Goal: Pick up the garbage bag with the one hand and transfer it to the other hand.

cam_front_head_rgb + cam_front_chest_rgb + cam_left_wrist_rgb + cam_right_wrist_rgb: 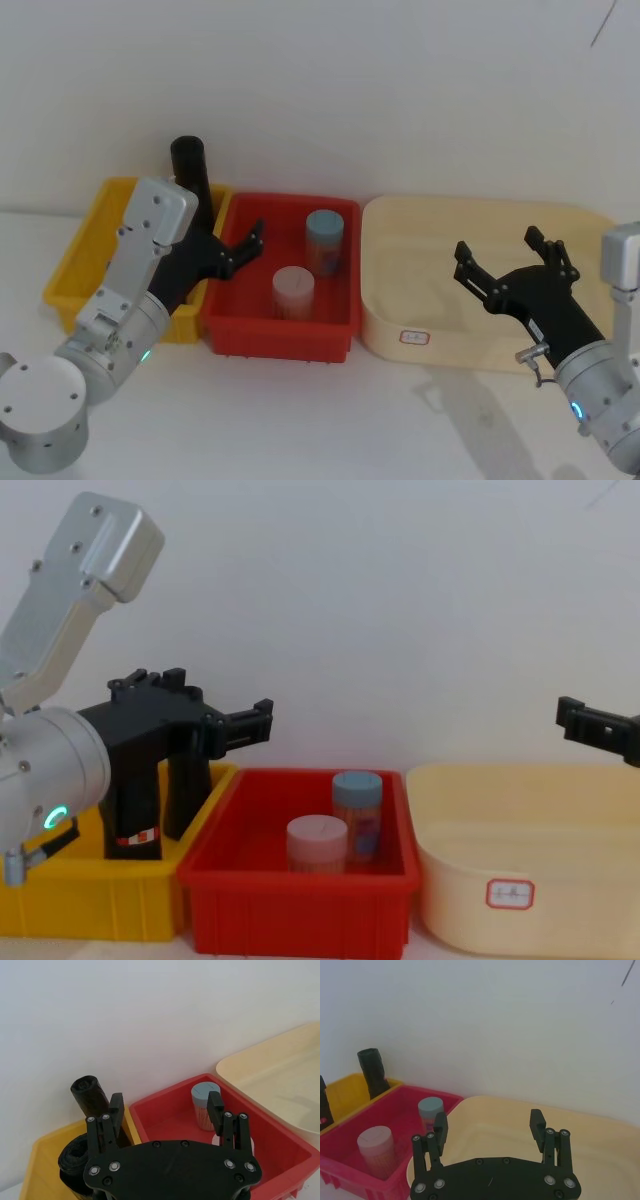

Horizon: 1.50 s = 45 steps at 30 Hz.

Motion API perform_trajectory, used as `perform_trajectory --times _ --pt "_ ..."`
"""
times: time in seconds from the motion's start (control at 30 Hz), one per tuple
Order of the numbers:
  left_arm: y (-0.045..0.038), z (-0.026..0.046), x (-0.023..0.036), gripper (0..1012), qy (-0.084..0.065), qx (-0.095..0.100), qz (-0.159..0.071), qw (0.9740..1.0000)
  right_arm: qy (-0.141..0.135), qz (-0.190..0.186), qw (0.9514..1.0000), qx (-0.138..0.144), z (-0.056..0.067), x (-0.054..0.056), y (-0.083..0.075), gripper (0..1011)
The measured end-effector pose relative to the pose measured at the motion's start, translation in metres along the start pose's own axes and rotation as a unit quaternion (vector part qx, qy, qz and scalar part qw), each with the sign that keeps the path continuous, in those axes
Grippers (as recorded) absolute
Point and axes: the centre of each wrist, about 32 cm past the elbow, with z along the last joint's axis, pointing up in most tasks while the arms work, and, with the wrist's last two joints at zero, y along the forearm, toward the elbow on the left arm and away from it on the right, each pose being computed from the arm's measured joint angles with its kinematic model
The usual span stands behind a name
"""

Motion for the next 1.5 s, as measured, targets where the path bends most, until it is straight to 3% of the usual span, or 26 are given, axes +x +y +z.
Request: perform_trajectory --times 1.17,1.43,1.5 --pt "-0.0004 0.0013 -0.0005 1001 0.0 0.0 0.0 1.0 0.001 0.004 1.0 0.0 0.0 0.001 0.001 1002" --pt "-0.001 0.0175 -0.0012 1001 -0.003 0.005 0.0 1.0 0.009 0.028 0.9996 -0.003 0.005 0.005 0.009 1001" --pt "0.0007 0.0294 0.0008 1002 -0.005 0.006 0.0 1.0 0.013 0.04 0.9991 -0.004 0.007 0.006 0.012 1001"
